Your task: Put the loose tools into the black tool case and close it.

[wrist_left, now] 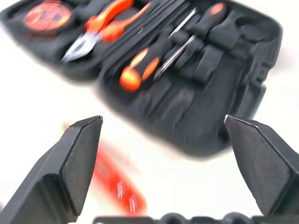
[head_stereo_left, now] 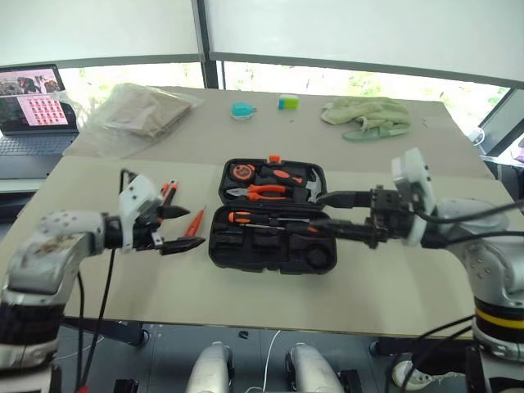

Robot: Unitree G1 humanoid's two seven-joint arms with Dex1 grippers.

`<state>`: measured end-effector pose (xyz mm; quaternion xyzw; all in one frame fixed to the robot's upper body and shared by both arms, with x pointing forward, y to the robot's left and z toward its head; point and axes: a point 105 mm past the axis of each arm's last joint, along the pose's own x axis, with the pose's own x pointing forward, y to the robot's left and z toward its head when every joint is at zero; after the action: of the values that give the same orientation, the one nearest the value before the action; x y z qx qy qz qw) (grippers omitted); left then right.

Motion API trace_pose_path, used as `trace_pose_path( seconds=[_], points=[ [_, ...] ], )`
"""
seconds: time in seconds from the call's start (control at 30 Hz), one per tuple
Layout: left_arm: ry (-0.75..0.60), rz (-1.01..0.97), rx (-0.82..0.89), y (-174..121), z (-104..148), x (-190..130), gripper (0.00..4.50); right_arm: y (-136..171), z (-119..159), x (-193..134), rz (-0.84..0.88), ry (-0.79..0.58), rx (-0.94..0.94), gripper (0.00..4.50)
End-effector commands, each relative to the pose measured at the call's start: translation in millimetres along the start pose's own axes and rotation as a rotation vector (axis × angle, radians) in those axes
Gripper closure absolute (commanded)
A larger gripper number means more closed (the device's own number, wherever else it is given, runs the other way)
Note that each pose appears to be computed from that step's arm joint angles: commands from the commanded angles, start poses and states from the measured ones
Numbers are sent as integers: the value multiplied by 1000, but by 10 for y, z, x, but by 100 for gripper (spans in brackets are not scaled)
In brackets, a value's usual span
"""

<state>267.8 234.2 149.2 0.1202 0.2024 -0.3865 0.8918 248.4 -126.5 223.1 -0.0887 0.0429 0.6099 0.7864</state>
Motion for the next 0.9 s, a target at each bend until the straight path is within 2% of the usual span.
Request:
trace_pose_path(
  seconds=[0.03, 0.13, 0.23, 0.37, 0.57, 0.7, 0.9],
  points=[
    [16, 141, 15, 5, -22, -328, 0, 104, 120, -52, 40, -17, -44, 5],
    [50, 195, -21, -37, -144, -439, 0, 117, 104, -59, 49, -2, -53, 5],
    [45, 259, -75, 13, -137, -428, 0, 123, 107, -67, 53, 1, -57, 5],
    [51, 259, -125, 49, 77, -199, 0, 161, 107, -69, 71, 16, -65, 5],
    [227, 243, -217, 82, 261, 135, 0, 213, 153, -27, 72, 0, -72, 5],
    [342, 282, -216, 167, 326, 340, 0, 270, 121, 28, 79, 5, -80, 5],
    [390, 286, -206, 290, 411, 659, 0, 301, 124, 77, 72, -5, -87, 5]
  ],
)
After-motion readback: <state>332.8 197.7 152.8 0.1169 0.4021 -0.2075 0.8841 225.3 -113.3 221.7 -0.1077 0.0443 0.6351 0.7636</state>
